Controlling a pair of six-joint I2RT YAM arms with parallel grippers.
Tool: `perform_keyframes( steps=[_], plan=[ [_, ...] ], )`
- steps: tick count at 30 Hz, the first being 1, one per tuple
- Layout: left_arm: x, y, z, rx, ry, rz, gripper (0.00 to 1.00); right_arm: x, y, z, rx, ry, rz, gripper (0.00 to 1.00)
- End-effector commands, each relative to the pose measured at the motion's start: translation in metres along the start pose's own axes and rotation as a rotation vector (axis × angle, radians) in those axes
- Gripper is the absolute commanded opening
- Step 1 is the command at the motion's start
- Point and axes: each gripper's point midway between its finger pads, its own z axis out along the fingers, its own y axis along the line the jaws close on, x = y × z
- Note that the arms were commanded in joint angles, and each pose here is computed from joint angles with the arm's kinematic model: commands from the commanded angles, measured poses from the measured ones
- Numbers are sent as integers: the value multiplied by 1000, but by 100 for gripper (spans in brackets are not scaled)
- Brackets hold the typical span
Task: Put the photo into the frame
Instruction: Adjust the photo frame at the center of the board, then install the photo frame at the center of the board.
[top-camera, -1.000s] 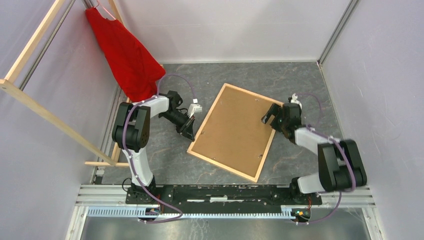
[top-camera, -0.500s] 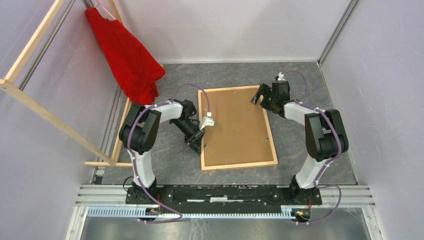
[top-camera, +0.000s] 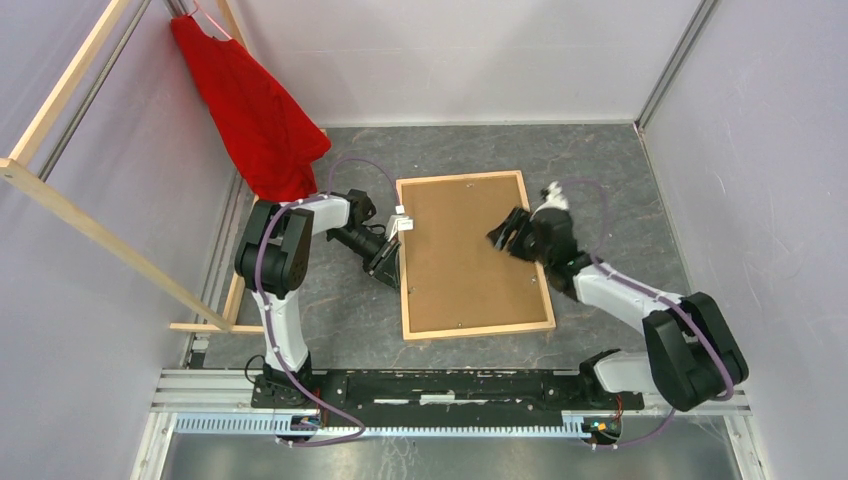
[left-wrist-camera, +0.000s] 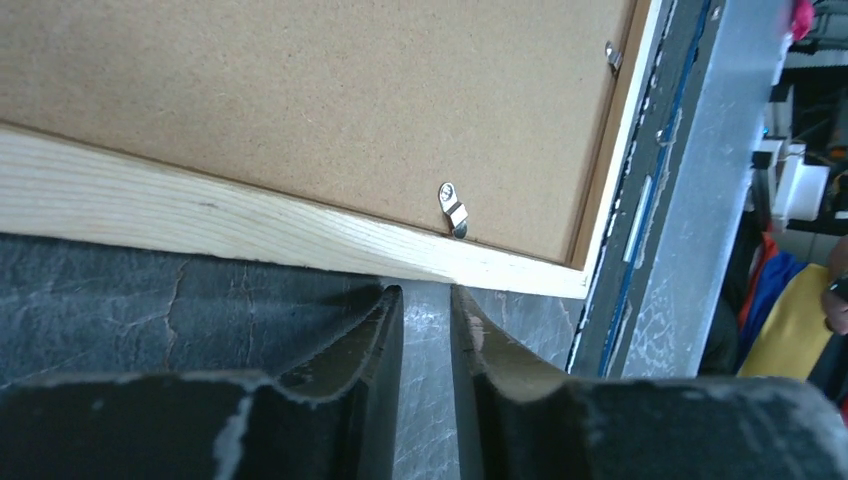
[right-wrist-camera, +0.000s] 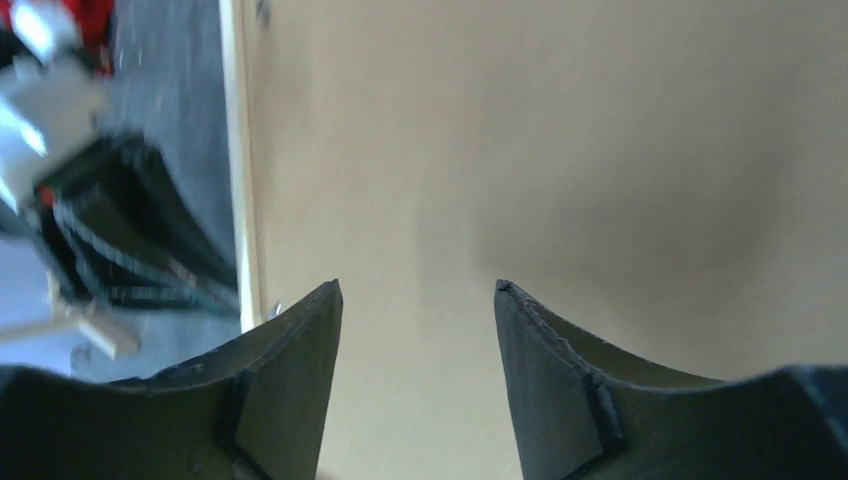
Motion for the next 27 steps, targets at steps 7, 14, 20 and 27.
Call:
perform_keyframes(
  steps=[7, 14, 20, 27],
  plan=[
    [-30, -7, -4, 79, -99, -29, 37, 77, 99, 5, -257, 111, 126, 34],
    [-25, 8, 2, 35, -78, -63, 32, 118, 123, 21, -286, 236, 150, 19],
    [-22, 16, 4, 0, -69, -80, 28, 133, 121, 27, -266, 265, 156, 15],
    [-26, 17, 2, -13, -76, -82, 27, 150, 124, 28, -259, 297, 151, 14]
  ],
)
